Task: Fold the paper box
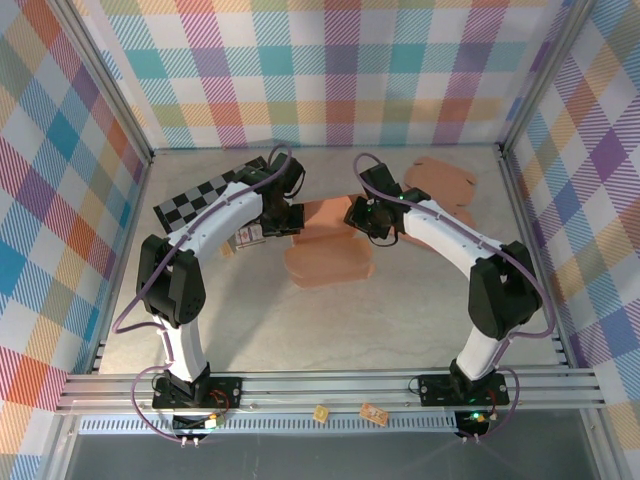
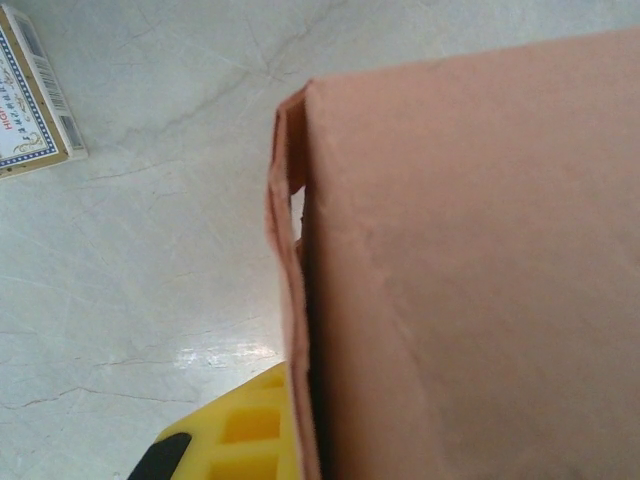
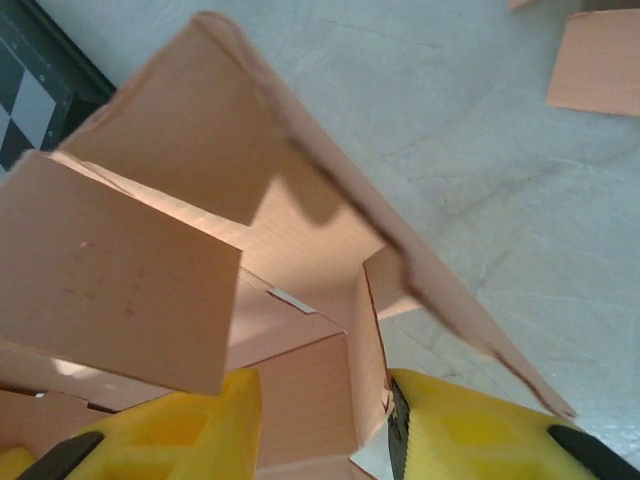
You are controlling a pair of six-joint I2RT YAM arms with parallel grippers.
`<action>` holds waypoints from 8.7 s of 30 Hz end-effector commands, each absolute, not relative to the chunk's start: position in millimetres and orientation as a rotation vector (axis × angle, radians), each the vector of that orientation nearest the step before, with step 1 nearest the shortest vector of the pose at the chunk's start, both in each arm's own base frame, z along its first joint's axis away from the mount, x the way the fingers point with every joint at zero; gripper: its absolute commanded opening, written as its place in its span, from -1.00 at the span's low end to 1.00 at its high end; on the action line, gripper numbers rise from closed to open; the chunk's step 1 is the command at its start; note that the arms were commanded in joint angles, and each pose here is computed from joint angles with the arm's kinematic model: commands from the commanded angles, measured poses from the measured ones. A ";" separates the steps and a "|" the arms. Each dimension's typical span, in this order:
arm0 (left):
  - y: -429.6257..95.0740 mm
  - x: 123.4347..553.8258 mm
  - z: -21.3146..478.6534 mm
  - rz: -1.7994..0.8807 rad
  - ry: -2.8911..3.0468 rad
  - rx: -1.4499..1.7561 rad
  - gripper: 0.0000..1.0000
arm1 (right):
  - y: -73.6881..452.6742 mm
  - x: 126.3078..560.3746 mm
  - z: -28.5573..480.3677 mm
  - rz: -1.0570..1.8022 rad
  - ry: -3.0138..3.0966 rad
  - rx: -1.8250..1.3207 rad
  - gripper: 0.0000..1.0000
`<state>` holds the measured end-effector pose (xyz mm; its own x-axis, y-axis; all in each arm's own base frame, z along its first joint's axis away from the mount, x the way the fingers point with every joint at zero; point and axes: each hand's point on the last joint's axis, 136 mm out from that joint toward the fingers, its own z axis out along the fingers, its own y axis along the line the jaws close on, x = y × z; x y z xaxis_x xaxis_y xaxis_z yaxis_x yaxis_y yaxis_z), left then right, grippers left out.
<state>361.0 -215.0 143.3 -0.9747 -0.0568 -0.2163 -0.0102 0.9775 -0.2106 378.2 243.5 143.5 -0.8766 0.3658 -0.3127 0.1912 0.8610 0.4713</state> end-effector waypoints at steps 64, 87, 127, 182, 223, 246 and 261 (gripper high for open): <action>-290.6 441.5 173.9 -1.326 2.540 0.420 -1.00 | 169.9 422.7 301.8 1.563 2.130 -0.191 -0.08; -302.8 437.4 169.8 -1.292 2.566 0.423 -1.00 | 194.1 424.7 282.6 1.230 2.256 -0.272 -0.15; -328.6 405.6 170.3 -1.207 2.636 0.520 -1.00 | 164.5 453.6 210.5 -0.409 2.448 -0.278 -0.92; -338.9 400.5 105.3 -1.126 2.708 0.250 -0.70 | 152.7 399.1 132.9 -0.514 2.661 -0.219 -1.00; -317.2 408.3 44.6 -0.581 2.673 0.072 -1.00 | 162.9 395.0 102.7 -0.532 2.735 -0.228 -1.00; -320.1 375.0 69.1 -0.737 2.663 -0.119 -0.16 | 157.4 391.7 100.4 -0.575 2.748 -0.194 -1.00; -334.5 365.2 39.6 -0.802 2.723 -0.064 -0.39 | 158.5 390.2 100.6 -0.557 2.752 -0.197 -1.00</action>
